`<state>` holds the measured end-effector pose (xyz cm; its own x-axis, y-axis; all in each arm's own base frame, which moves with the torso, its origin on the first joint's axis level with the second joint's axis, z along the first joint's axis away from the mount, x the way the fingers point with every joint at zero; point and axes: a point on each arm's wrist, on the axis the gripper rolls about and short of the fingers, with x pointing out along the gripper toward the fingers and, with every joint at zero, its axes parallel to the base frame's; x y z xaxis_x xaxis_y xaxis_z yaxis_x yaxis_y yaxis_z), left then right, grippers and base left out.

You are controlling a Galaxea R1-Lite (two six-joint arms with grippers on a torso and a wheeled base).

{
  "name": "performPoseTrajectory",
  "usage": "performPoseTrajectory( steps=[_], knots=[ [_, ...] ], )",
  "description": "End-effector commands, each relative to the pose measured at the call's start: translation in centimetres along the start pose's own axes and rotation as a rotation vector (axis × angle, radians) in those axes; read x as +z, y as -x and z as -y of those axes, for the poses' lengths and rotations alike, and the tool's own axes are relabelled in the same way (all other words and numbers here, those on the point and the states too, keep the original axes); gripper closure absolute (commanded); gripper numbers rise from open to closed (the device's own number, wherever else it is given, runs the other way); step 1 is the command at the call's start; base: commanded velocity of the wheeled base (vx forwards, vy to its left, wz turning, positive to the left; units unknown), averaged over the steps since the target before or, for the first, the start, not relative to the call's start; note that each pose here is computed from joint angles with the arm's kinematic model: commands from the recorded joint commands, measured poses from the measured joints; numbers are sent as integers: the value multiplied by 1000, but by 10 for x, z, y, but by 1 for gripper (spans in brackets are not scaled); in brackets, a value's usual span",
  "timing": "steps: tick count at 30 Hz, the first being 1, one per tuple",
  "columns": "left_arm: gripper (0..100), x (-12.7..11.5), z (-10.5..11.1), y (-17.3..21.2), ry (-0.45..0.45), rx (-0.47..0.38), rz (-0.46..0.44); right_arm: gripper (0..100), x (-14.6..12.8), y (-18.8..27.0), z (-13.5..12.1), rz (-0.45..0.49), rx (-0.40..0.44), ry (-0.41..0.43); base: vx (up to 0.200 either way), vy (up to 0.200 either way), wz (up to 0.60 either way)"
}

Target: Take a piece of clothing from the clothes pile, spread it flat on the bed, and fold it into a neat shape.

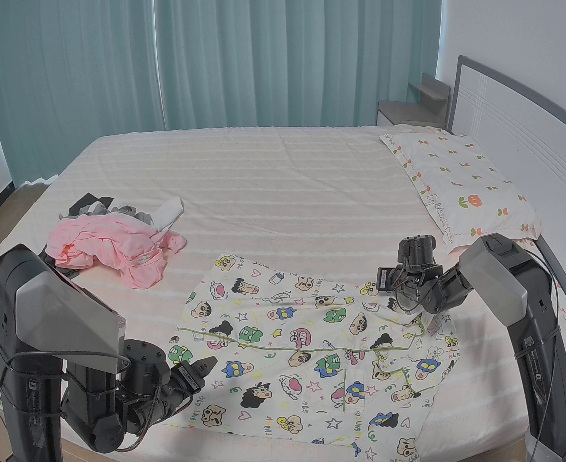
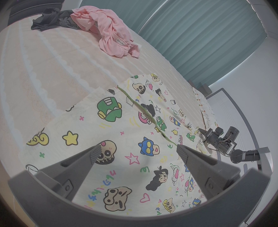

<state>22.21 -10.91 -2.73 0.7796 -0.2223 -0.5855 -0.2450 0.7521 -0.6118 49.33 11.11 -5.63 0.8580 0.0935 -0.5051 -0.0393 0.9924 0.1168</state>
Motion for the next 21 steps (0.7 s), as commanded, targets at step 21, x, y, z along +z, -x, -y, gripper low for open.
performPoseTrajectory(
  steps=[21],
  knots=[
    [0, 0, 1, 0, 1, -11, 7, 100, 14, -19, -26, 345, -19, -45, 0, 0, 0]
  ],
)
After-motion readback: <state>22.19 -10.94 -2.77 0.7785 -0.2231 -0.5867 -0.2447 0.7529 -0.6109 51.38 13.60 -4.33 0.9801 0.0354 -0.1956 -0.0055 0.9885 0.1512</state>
